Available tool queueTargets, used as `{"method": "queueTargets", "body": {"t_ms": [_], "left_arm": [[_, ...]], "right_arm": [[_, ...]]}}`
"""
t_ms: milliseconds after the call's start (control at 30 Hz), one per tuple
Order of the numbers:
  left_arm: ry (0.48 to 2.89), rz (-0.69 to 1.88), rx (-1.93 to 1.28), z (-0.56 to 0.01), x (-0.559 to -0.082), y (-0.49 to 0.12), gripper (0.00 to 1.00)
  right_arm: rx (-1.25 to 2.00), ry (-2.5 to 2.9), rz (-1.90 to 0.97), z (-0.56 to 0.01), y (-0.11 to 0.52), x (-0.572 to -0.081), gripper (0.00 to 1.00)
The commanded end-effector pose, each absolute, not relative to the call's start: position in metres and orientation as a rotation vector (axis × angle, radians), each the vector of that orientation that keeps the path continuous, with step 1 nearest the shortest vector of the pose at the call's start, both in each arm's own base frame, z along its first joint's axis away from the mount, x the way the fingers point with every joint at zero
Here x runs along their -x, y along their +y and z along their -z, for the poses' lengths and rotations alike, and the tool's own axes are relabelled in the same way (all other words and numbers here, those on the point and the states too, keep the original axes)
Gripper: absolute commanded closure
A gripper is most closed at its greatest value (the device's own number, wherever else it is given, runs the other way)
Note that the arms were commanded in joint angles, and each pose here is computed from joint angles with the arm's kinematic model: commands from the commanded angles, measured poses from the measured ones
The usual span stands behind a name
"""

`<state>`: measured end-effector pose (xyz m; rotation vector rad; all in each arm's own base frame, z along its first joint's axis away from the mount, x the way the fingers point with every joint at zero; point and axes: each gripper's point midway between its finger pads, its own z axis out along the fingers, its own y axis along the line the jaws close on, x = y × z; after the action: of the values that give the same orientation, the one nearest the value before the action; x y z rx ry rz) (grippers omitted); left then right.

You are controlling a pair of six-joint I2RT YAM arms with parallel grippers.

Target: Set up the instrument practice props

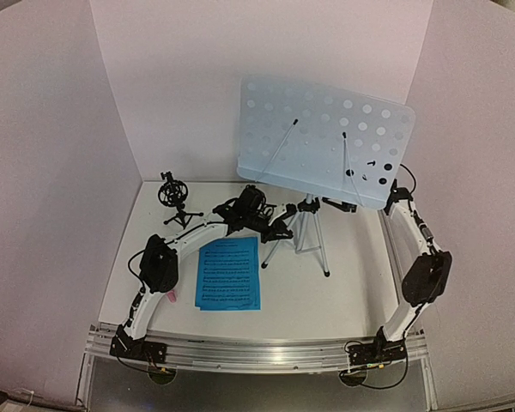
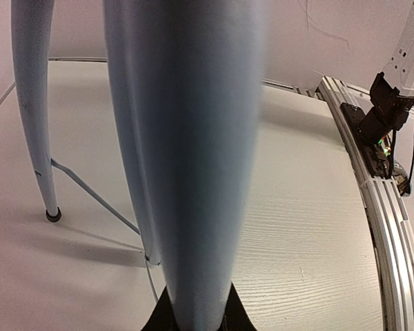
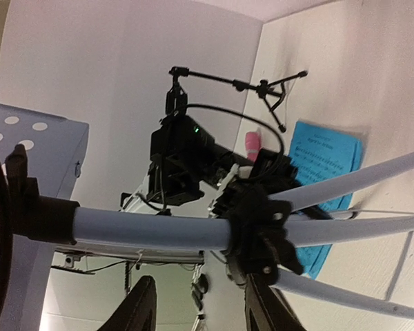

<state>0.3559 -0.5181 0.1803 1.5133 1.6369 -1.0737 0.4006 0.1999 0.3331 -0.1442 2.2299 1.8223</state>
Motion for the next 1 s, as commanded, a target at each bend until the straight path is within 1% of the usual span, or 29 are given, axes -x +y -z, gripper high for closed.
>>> {"method": "queueTargets", "body": {"t_ms": [0, 100, 300, 367, 433, 467, 533, 633, 767, 967], "left_arm": [[1.648, 0.997, -1.521, -0.177, -0.364, -0.512, 1.00], [1.636, 1.018, -1.512, -0.179, -0.363, -0.514, 1.00], [1.617, 1.049, -1.493, -0.180, -0.365, -0.518, 1.00], [1.616, 1.059, -1.483, -0.180, -0.366, -0.519, 1.00], [1.620, 1.071, -1.474, -0.179, -0.366, -0.520, 1.00], [1.622, 1.075, -1.471, -0.179, -0.366, -0.520, 1.00], [1.624, 1.082, -1.461, -0.178, -0.367, -0.521, 1.00], [1.620, 1.086, -1.451, -0.178, -0.369, -0.524, 1.00], [1.616, 1.083, -1.447, -0.178, -0.372, -0.525, 1.00], [1.613, 1.074, -1.452, -0.177, -0.373, -0.524, 1.00]], "right_arm": [[0.310, 2.101, -1.563, -0.330, 0.166, -0.421, 0.57], [0.412, 2.044, -1.370, -0.318, 0.147, -0.436, 0.53], [0.757, 1.844, -0.995, -0.308, 0.138, -0.450, 0.53], [0.840, 1.701, -0.832, -0.313, 0.135, -0.458, 0.53], [0.985, 1.483, -0.667, -0.313, 0.137, -0.449, 0.52], [1.056, 1.387, -0.579, -0.299, 0.139, -0.443, 0.50], [1.093, 1.228, -0.408, -0.308, 0.136, -0.445, 0.48], [1.172, 1.114, -0.295, -0.306, 0.139, -0.443, 0.48], [1.308, 0.935, -0.080, -0.304, 0.159, -0.439, 0.48], [1.415, 0.736, 0.175, -0.304, 0.186, -0.440, 0.47]]}}
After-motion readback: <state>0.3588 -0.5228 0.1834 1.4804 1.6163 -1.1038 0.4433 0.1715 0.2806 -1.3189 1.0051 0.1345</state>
